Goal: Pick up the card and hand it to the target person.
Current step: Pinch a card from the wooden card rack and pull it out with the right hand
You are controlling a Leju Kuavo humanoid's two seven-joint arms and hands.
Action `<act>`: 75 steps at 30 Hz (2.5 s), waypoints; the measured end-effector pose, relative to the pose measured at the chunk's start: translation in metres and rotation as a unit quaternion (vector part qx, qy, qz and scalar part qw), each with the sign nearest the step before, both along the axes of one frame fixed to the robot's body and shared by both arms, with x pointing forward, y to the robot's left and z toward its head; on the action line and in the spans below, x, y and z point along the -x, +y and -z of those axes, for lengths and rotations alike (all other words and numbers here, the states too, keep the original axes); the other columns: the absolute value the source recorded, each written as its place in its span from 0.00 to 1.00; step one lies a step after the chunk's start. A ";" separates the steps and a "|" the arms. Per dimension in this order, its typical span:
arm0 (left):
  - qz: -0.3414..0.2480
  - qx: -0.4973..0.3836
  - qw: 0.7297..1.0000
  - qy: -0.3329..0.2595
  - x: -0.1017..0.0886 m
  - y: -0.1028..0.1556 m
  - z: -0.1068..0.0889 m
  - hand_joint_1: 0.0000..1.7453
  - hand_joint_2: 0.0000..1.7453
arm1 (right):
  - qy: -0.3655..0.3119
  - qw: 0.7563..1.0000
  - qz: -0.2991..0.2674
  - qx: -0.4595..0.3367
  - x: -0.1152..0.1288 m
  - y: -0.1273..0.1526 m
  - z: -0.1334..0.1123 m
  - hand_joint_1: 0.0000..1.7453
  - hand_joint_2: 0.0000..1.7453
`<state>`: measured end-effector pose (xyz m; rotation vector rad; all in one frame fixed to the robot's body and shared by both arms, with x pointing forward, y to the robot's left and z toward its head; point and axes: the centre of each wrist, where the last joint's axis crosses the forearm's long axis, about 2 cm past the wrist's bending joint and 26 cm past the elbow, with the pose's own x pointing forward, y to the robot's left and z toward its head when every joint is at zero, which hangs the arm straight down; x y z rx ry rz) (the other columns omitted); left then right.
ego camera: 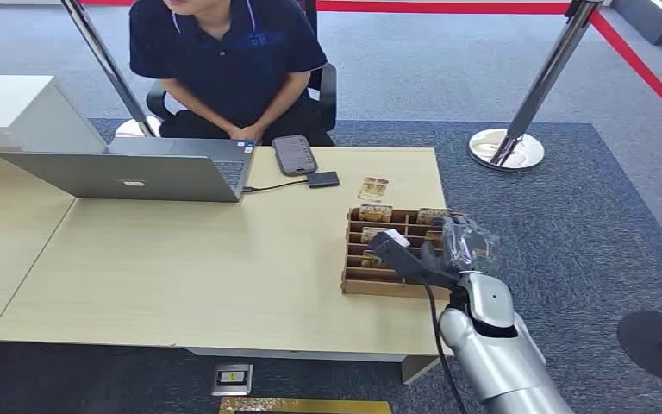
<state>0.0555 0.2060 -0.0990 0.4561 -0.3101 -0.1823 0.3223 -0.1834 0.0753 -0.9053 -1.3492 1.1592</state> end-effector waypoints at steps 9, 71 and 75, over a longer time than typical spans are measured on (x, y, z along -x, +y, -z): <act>-0.001 0.000 1.000 0.000 0.000 0.000 0.000 0.00 0.00 | -0.002 1.000 -0.001 0.005 -0.005 0.001 -0.001 0.57 1.00; -0.004 0.003 1.000 -0.004 0.000 0.000 0.000 0.00 0.00 | -0.097 0.988 -0.122 -0.024 -0.010 0.030 -0.069 0.82 1.00; -0.004 0.003 1.000 -0.003 0.000 0.000 0.000 0.00 0.00 | -0.111 0.981 -0.156 -0.037 -0.019 0.036 -0.089 0.80 1.00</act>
